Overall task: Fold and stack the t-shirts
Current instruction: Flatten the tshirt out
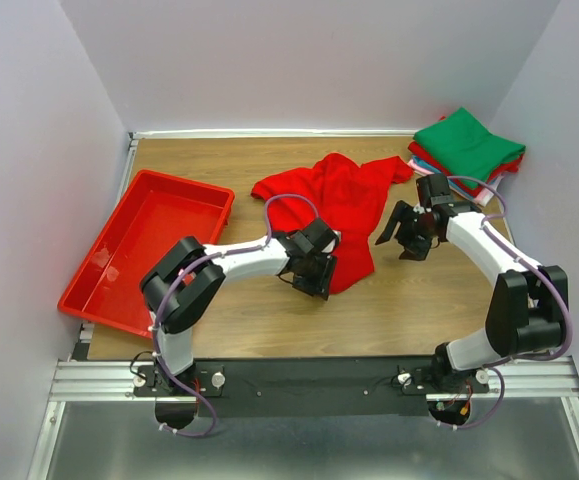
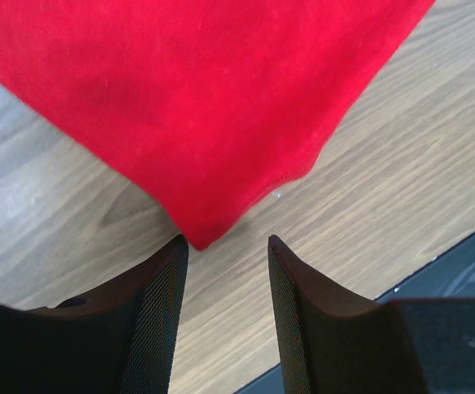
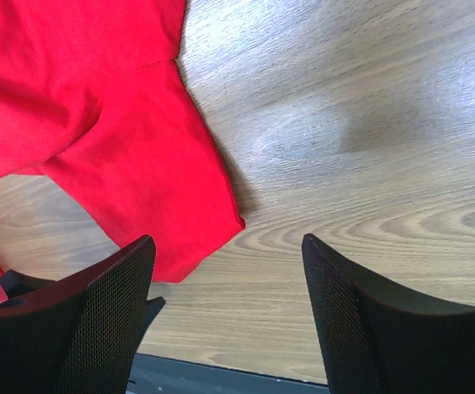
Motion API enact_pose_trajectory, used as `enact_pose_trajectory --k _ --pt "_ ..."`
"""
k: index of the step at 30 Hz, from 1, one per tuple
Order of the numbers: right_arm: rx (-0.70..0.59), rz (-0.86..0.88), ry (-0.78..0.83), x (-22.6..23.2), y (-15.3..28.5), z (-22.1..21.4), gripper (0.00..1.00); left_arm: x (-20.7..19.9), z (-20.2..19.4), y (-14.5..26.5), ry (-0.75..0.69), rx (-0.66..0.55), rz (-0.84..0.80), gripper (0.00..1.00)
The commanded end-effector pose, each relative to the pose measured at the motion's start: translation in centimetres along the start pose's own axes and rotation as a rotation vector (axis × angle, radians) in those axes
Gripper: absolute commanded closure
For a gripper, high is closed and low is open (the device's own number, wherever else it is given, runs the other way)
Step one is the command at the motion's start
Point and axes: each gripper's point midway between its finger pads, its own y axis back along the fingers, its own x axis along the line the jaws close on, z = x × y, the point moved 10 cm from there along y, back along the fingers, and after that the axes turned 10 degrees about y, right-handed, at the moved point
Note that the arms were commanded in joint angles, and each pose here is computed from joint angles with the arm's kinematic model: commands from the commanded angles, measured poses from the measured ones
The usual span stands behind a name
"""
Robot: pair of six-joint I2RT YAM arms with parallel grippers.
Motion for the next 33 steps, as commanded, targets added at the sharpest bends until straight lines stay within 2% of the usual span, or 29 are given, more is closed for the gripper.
enact_pose_trajectory --k 1,7,10,13,16,20,23,27,30,33 --pt "-0.016 0.023 0.006 0.0 0.8 0.1 0.21 -0.2 0.6 -0.9 -0.025 -0.02 0.023 0.48" --pt "-0.021 0.03 0.006 0.1 0.9 0.1 0.21 -0.1 1.2 -1.3 -0.036 -0.028 0.064 0.5" --pt "-0.028 0.026 0.007 0.0 1.1 0.0 0.21 0.2 1.1 -1.7 -0.034 -0.023 0.082 0.59" --pt "-0.033 0.023 0.009 -0.1 1.2 0.0 0.21 0.4 1.4 -1.8 -0.035 -0.042 0.12 1.0" --pt "-0.041 0.015 0.008 -0.2 1.3 0.1 0.21 0.9 1.8 -1.0 -0.024 -0.081 0.173 1.0" --pt "-0.06 -0.009 0.023 -0.4 1.4 0.7 0.21 2.0 2.7 2.8 0.053 -0.178 0.207 1.0" --pt "-0.071 -0.036 0.042 -0.5 1.3 1.7 0.21 2.6 3.5 8.6 0.132 -0.324 0.19 1.0" --pt "-0.078 -0.061 0.049 -0.2 0.5 3.4 0.21 4.4 3.5 14.1 0.227 -0.445 0.166 1.0" --pt "-0.087 -0.088 0.071 0.1 -0.4 5.2 0.21 5.8 3.0 16.0 0.26 -0.48 0.127 1.0" --pt "-0.121 -0.108 0.096 0.6 -1.0 7.3 0.21 6.9 2.2 15.5 0.26 -0.444 0.136 1.0"
